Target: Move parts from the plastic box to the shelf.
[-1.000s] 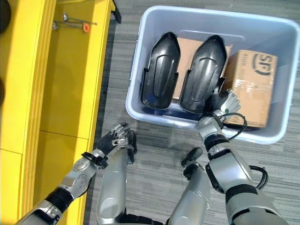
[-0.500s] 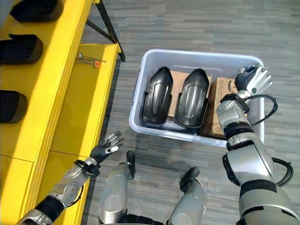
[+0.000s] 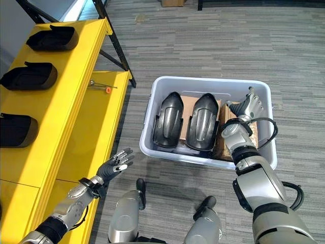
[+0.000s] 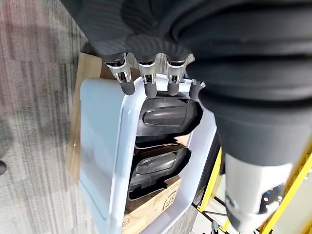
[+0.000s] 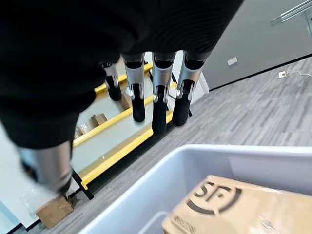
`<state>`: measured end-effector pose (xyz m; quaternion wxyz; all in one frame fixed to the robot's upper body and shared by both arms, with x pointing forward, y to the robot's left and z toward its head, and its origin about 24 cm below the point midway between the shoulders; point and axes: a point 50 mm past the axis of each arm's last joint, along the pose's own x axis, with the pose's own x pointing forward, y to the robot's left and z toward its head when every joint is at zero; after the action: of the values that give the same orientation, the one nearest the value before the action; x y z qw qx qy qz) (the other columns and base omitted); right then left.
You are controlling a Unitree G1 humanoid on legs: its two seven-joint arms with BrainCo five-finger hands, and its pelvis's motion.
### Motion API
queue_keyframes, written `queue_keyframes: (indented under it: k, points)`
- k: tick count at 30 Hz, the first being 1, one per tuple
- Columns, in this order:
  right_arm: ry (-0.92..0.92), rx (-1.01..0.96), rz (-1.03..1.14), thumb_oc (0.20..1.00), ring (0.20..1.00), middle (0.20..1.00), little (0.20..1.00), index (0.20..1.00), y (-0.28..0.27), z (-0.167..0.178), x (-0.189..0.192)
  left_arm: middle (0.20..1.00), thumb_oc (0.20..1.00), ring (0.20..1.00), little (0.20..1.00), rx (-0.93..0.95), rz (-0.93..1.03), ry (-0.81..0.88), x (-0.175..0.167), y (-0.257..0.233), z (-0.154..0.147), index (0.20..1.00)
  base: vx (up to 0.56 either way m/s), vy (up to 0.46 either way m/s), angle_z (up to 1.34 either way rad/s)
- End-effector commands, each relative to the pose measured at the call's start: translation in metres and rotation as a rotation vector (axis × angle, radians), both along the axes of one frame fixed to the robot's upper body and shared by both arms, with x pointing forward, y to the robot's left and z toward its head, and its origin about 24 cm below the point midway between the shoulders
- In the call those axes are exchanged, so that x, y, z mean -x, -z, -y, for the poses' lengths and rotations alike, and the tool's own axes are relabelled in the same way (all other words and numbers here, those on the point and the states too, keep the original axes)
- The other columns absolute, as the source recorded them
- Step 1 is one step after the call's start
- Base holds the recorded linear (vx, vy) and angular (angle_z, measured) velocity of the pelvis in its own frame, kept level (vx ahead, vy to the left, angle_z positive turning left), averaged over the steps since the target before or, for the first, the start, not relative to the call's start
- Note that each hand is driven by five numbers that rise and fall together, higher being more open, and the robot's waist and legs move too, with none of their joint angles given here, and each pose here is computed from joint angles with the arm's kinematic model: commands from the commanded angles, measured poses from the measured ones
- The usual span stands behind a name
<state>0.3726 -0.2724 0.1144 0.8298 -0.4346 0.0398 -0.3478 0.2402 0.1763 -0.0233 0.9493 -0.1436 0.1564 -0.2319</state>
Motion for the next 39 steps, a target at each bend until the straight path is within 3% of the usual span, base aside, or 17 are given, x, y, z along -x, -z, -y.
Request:
queue_keyframes:
  k: [1, 18, 31, 39]
  points:
    - [-0.067, 0.019, 0.094, 1.000, 1.000, 1.000, 1.000, 1.000, -0.018, -0.008, -0.006, 1.000, 1.000, 1.000, 1.000, 0.013, 0.029, 0.036, 0.001, -0.004, 0.005, 1.000, 0.00, 0.000, 0.00]
    - [-0.257, 0.098, 0.096, 1.000, 1.000, 1.000, 1.000, 1.000, -0.039, -0.043, -0.021, 1.000, 1.000, 1.000, 1.000, 0.031, 0.065, 0.049, -0.010, -0.015, 0.018, 1.000, -0.04, 0.013, 0.05]
    - [-0.260, 0.208, 0.082, 1.000, 1.000, 1.000, 1.000, 1.000, -0.065, -0.050, -0.032, 1.000, 1.000, 1.000, 1.000, 0.056, 0.112, 0.033, -0.016, -0.026, 0.028, 1.000, -0.03, 0.048, 0.11]
    - [-0.284, 0.119, 0.061, 1.000, 1.000, 1.000, 1.000, 1.000, -0.076, -0.054, -0.038, 1.000, 1.000, 1.000, 1.000, 0.054, 0.119, 0.026, -0.017, -0.027, 0.031, 1.000, -0.01, 0.021, 0.05]
